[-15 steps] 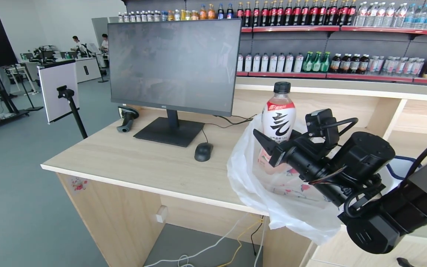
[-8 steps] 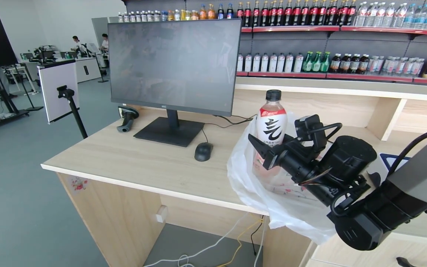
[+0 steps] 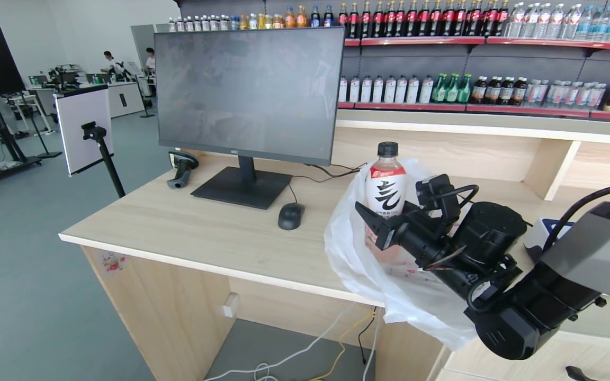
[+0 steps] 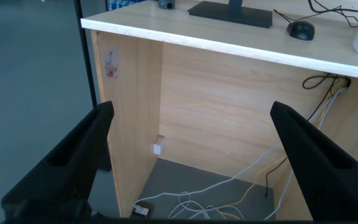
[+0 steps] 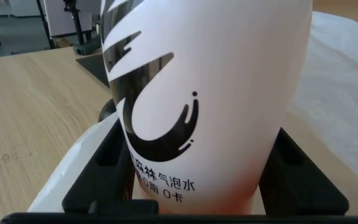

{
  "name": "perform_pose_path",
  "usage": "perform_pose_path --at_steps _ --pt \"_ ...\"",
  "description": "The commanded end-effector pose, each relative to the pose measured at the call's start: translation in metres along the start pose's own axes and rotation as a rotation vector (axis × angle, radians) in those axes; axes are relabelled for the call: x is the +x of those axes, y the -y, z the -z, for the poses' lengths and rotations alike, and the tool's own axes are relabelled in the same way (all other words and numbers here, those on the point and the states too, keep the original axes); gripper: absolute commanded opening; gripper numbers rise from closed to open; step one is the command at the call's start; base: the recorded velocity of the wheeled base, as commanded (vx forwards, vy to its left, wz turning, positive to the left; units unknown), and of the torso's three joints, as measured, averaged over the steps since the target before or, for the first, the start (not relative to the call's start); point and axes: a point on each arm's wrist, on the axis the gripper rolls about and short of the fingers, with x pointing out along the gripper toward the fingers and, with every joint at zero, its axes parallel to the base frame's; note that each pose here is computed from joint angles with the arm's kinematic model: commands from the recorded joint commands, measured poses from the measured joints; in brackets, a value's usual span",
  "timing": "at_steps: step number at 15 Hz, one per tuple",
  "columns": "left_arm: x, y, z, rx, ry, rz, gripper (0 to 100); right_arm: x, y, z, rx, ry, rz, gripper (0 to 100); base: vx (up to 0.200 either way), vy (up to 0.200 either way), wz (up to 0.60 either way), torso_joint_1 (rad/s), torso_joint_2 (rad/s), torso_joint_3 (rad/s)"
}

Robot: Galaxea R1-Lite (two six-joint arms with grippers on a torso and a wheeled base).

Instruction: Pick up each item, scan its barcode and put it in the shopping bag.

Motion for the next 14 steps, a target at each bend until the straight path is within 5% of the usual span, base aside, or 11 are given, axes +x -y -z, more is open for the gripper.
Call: perform_pose_path --at_steps 1,13,14 --pt "0.000 0.000 0.000 0.000 0.001 0.000 100 -0.005 0.000 0.005 0.002 -0.029 0.000 0 0.000 0.000 0.00 0.000 0.00 0.000" --pt "0.000 0.000 0.000 0.000 0.001 0.000 100 -0.014 0.001 0.011 0.003 -0.069 0.006 0 0.000 0.000 0.00 0.000 0.00 0.000" --pt "0.000 0.000 0.000 0.000 0.001 0.000 100 -0.016 0.002 0.012 0.004 -0.077 0.009 100 0.000 0.000 0.00 0.000 0.00 0.000"
